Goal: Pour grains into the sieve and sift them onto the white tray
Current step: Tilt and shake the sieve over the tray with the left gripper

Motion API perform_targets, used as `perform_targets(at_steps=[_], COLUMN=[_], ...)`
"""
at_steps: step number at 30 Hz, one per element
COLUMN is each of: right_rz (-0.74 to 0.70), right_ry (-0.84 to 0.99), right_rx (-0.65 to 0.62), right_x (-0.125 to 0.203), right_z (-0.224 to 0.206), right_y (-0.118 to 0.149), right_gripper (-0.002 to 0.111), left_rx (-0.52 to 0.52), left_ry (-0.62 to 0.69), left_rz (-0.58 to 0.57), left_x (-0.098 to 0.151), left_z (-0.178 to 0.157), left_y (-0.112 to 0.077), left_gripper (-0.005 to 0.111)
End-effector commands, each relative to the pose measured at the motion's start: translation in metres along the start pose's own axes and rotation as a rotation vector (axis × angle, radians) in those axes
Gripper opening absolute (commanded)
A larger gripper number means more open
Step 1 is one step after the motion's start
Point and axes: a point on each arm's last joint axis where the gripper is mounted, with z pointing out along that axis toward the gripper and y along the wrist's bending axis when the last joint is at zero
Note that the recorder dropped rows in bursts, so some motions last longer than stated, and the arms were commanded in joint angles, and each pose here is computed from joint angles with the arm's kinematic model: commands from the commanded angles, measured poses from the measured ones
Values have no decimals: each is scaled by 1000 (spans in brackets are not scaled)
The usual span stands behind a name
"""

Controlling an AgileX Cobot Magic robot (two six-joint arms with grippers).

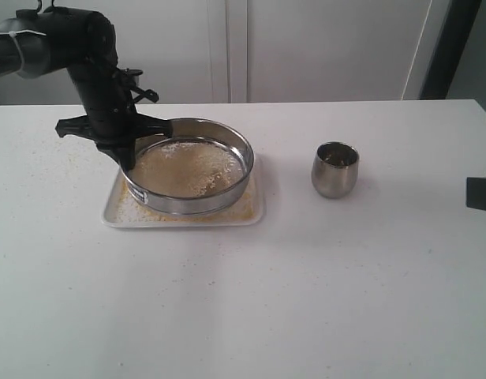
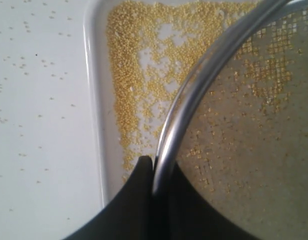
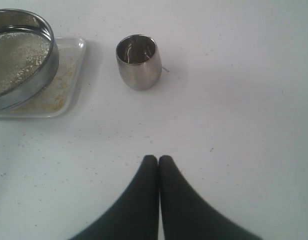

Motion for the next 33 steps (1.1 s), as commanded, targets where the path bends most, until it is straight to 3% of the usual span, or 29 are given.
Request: perform_targets(at_steps=[1,33], right_rz=[-11,-11], right_ry=[-13,-13], right_rx=[9,9], right_x=[0,0], right_z=[-1,-1], right_y=[-1,-1], right_gripper=[0,0], left_rx=[19,38], left_ry=[11,39], left_rz=[-15,40], left_x=[3,19], left_z=[-19,-77], left_y=[0,2], left_gripper=[0,0])
